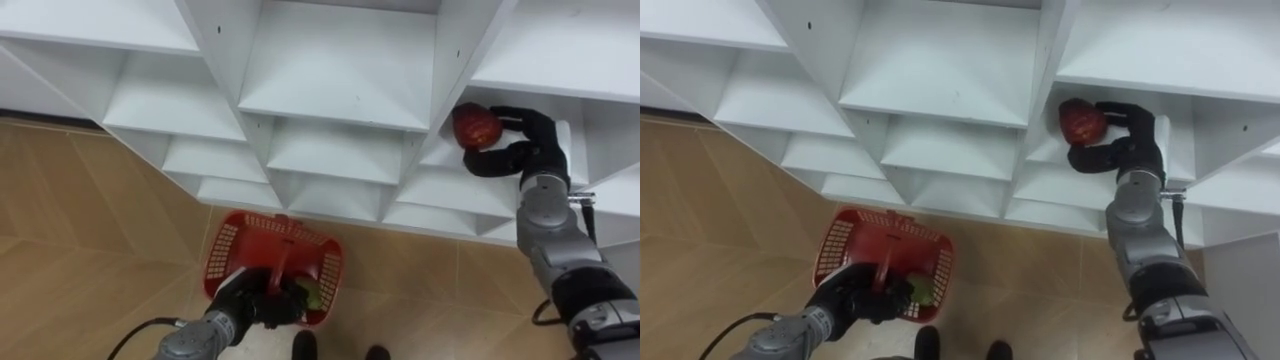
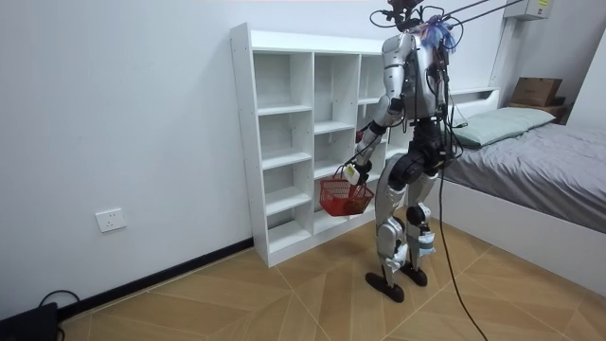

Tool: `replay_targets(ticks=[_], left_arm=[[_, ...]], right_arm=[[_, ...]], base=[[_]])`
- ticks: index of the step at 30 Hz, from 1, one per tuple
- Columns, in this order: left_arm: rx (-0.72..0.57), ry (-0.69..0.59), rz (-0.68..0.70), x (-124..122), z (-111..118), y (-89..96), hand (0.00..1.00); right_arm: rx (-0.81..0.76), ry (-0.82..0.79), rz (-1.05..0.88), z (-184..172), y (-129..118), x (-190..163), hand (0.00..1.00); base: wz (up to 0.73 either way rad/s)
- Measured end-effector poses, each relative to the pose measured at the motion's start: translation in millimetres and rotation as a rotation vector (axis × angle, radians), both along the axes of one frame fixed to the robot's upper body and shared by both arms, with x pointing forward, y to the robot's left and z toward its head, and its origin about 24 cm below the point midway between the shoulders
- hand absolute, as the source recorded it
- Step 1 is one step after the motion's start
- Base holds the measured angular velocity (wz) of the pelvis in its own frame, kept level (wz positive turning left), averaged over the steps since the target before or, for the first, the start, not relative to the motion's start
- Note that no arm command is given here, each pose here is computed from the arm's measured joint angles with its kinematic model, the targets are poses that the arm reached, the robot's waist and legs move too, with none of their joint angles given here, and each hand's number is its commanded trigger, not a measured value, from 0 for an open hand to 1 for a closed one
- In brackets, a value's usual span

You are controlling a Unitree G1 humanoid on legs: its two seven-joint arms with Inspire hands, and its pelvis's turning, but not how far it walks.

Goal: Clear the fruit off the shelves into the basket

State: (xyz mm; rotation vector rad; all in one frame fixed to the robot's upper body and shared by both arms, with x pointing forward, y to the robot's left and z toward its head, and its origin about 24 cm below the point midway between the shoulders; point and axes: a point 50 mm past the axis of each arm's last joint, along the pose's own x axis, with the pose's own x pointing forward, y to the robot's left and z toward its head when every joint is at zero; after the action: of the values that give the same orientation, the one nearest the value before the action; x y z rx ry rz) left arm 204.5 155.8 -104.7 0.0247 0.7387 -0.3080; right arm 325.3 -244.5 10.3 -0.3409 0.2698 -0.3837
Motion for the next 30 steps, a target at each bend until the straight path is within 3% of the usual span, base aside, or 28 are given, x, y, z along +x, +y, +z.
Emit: replay_targets(ticks=[16,30], left_arm=[[0.0,-0.053,0.0,10,9,-3.8,1.0],[-0.003,-0.044,0.011,7,7,-3.1,1.0]], right_arm=[[0.005,-0.019,0.07,-1,20,2,1.0],[0.009,-0.005,0.156,-23,40,-29,1.0]], base=[[-0.02],[-0.01]])
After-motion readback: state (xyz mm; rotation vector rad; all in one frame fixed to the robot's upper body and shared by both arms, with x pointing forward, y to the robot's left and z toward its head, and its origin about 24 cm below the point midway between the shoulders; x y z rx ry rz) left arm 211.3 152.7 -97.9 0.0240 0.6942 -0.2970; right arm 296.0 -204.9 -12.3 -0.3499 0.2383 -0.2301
